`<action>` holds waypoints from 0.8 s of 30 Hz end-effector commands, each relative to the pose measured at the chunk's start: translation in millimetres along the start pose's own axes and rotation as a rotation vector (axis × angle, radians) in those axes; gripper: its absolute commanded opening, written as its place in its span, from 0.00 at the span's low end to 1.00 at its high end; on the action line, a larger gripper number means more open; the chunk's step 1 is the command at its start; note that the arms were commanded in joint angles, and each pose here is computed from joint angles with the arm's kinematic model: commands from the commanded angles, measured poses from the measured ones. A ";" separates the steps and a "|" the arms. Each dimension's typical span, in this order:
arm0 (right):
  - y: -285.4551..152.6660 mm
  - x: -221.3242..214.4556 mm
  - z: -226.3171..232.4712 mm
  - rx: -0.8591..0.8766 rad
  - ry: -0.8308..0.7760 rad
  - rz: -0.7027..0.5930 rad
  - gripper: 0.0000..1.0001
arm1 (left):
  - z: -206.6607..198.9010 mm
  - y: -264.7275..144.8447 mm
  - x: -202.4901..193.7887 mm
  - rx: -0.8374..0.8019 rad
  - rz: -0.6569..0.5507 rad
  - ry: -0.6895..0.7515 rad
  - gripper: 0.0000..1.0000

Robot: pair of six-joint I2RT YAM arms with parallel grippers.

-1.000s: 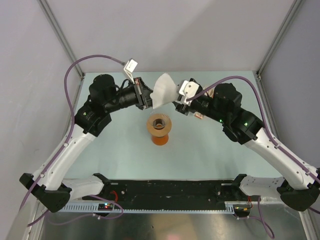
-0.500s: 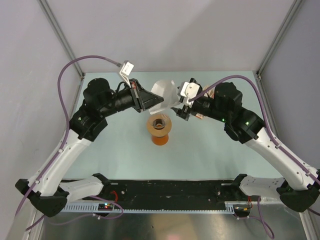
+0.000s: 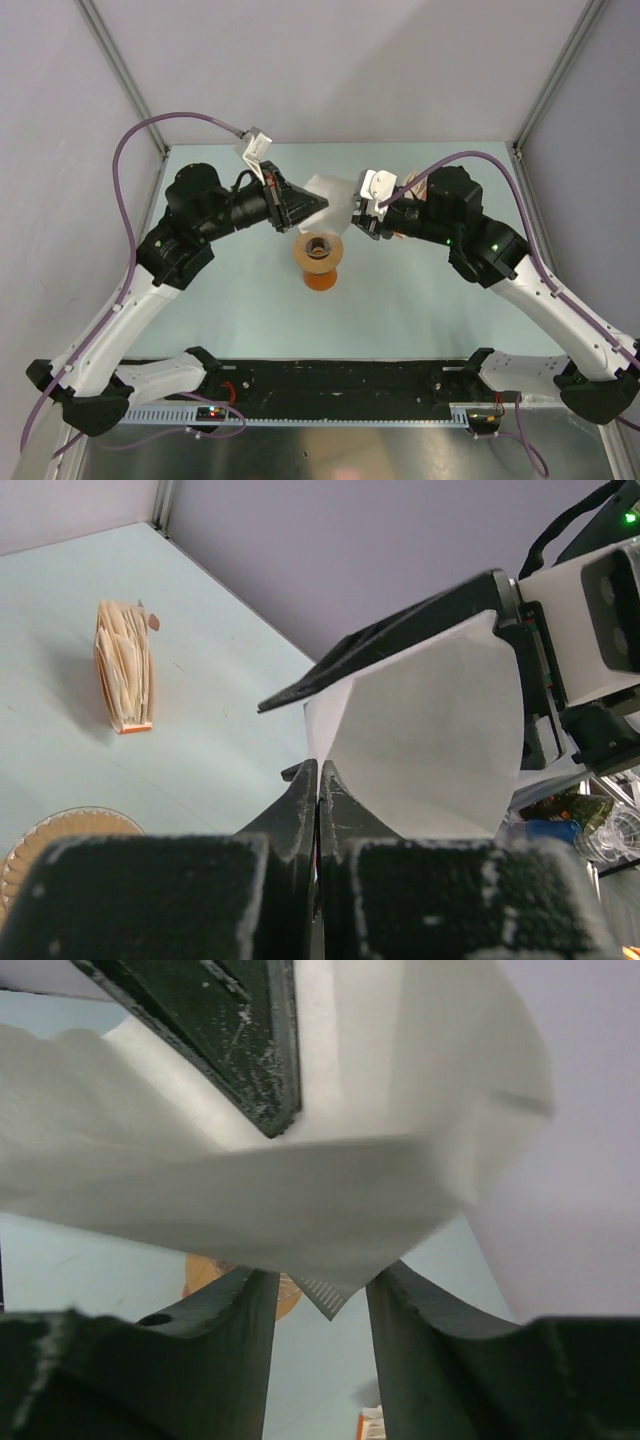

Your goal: Place the coffee filter in the dripper

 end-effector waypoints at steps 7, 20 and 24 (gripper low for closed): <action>-15.4 9.6 5.1 0.058 -0.032 -0.036 0.40 | 1.8 -8.8 15.6 0.074 -0.059 0.058 0.00; -48.4 -25.4 -12.9 -0.052 0.272 0.095 0.82 | 32.3 -33.4 -44.6 0.251 0.290 0.183 0.00; -59.7 -34.5 -15.5 -0.086 0.388 0.132 0.85 | 43.9 -33.1 -60.2 0.282 0.402 0.225 0.00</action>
Point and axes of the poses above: each gripper's point midway between its finger pads, its own y axis out along the fingers, its own z axis along the line the jaws close on, x = y × z, the point moved 6 cm from there along -y, back along the fingers, and after that the axes turned 15 degrees about y, right-handed, at the moved point
